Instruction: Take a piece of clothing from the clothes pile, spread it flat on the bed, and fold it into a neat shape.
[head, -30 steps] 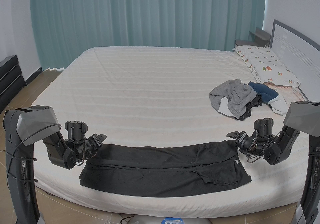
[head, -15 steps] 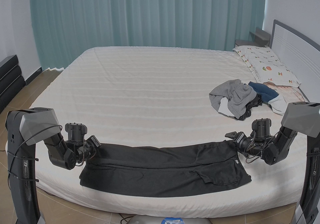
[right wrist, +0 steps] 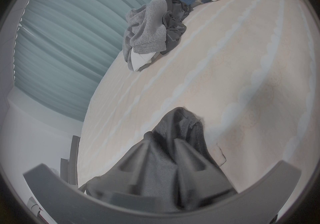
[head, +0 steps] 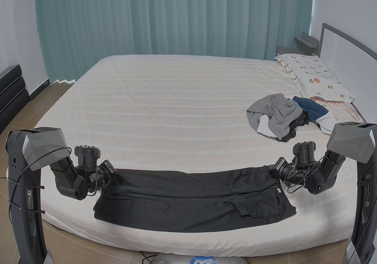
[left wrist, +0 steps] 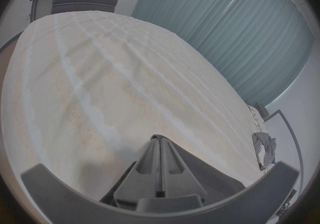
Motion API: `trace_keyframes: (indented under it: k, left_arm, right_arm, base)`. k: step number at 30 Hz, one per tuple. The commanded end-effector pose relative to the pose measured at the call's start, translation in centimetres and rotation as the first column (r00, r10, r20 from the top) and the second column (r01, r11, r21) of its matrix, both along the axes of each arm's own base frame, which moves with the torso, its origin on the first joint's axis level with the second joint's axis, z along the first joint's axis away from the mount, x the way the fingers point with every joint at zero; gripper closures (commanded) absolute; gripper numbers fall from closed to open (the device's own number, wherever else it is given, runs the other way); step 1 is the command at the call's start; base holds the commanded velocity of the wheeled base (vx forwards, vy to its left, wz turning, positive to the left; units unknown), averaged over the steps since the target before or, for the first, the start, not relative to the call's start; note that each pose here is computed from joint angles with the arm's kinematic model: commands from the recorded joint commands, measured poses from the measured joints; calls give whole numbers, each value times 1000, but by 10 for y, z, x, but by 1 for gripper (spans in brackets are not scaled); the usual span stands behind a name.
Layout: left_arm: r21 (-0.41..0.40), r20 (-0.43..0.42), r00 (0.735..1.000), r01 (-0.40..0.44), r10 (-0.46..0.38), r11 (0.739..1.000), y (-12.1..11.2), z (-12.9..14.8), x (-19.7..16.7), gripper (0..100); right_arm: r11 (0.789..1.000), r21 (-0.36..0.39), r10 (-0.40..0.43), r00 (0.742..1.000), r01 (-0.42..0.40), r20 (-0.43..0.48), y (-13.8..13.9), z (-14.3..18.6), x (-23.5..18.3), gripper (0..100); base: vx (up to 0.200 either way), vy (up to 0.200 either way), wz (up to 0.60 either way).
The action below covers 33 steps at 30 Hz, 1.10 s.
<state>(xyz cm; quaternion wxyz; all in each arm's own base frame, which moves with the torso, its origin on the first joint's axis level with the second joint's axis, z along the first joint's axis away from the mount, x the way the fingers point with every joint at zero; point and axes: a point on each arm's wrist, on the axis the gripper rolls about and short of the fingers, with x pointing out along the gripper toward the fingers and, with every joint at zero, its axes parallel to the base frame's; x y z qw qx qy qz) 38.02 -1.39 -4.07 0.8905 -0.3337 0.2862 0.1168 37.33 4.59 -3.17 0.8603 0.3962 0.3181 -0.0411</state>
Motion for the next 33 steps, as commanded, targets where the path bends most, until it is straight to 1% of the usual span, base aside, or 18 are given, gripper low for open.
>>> trace_keyframes:
  k: [1,8,12,29,30,33]
  left_arm:
    - [-9,5,1000,-14,14,1000,3,1,1,100]
    - [-9,10,1000,-27,27,1000,6,1,3,100]
    - [-9,8,1000,-29,29,1000,7,0,2,100]
    - [-9,1,1000,-29,29,1000,7,-1,0,100]
    - [-7,-3,1000,-27,27,1000,6,-1,0,0]
    - [-7,-6,1000,-26,26,1000,6,-1,-1,0]
  right_arm:
    - [1000,0,-11,1000,11,0,-4,-1,1,100]
    - [999,13,-51,998,51,38,-16,4,8,100]
    - [998,17,-69,997,68,35,-19,4,8,100]
    - [997,13,-76,997,75,32,-18,-2,12,100]
    - [997,11,-70,997,70,29,-17,-3,12,100]
    - [998,11,-63,998,63,26,-14,-4,11,100]
  base:
    - [0,0,0]
    - [0,0,0]
    - [0,0,0]
    - [0,0,0]
    - [0,0,0]
    - [0,0,0]
